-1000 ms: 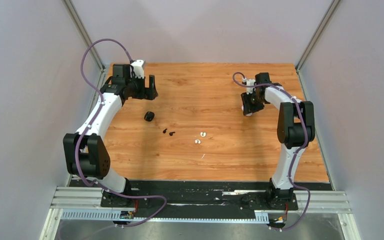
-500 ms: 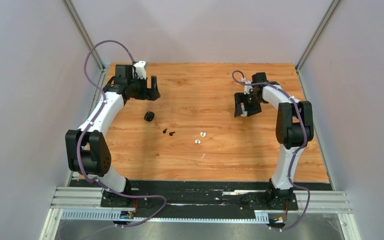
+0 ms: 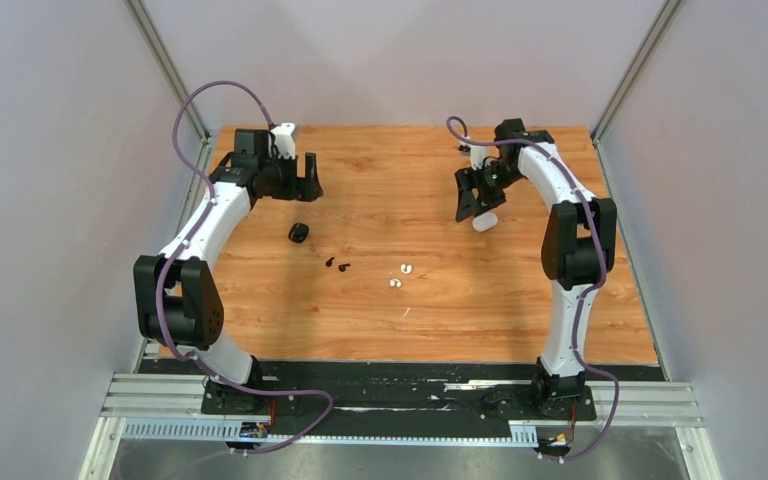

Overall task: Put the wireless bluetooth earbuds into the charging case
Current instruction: Pick up the charging case from the center of the board.

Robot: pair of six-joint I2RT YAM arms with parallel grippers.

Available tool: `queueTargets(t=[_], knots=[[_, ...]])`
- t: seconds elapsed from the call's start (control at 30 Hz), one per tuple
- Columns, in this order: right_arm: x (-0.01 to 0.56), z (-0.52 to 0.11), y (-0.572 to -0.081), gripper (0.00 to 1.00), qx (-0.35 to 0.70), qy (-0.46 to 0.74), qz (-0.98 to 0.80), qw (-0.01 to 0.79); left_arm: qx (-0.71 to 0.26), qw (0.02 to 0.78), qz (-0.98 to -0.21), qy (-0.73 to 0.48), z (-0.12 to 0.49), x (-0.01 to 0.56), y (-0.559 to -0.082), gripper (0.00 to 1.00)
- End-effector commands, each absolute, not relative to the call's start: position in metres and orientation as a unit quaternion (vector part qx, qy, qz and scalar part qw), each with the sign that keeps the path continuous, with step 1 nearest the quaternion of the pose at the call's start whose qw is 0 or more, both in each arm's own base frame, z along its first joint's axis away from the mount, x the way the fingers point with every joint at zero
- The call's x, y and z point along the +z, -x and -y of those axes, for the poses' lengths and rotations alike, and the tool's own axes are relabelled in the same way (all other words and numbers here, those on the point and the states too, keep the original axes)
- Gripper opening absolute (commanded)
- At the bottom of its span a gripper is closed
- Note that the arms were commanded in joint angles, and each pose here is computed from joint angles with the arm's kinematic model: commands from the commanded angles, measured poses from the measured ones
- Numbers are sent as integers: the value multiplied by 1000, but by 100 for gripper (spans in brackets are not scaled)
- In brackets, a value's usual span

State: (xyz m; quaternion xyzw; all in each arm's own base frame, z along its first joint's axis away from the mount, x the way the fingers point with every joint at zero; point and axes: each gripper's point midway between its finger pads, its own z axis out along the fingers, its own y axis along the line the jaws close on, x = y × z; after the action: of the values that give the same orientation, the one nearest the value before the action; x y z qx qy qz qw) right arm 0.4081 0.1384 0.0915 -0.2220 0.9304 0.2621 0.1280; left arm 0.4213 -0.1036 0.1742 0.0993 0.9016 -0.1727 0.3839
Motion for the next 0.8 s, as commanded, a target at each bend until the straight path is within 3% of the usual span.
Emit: queueTargets(t=[0.0, 0.17, 0.37, 0.77], knots=[[140, -126, -404, 66, 284, 432, -831, 207, -180, 409, -887, -111, 110, 194, -432, 96], [144, -98, -418, 85, 211, 644, -661, 322, -194, 408, -884, -118, 115, 195, -431, 96], [117, -85, -439, 86, 147, 749, -566, 311, -193, 412, -881, -129, 115, 199, -427, 96], [65, -75, -449, 81, 148, 787, -545, 249, -180, 413, -882, -140, 112, 199, -421, 96]])
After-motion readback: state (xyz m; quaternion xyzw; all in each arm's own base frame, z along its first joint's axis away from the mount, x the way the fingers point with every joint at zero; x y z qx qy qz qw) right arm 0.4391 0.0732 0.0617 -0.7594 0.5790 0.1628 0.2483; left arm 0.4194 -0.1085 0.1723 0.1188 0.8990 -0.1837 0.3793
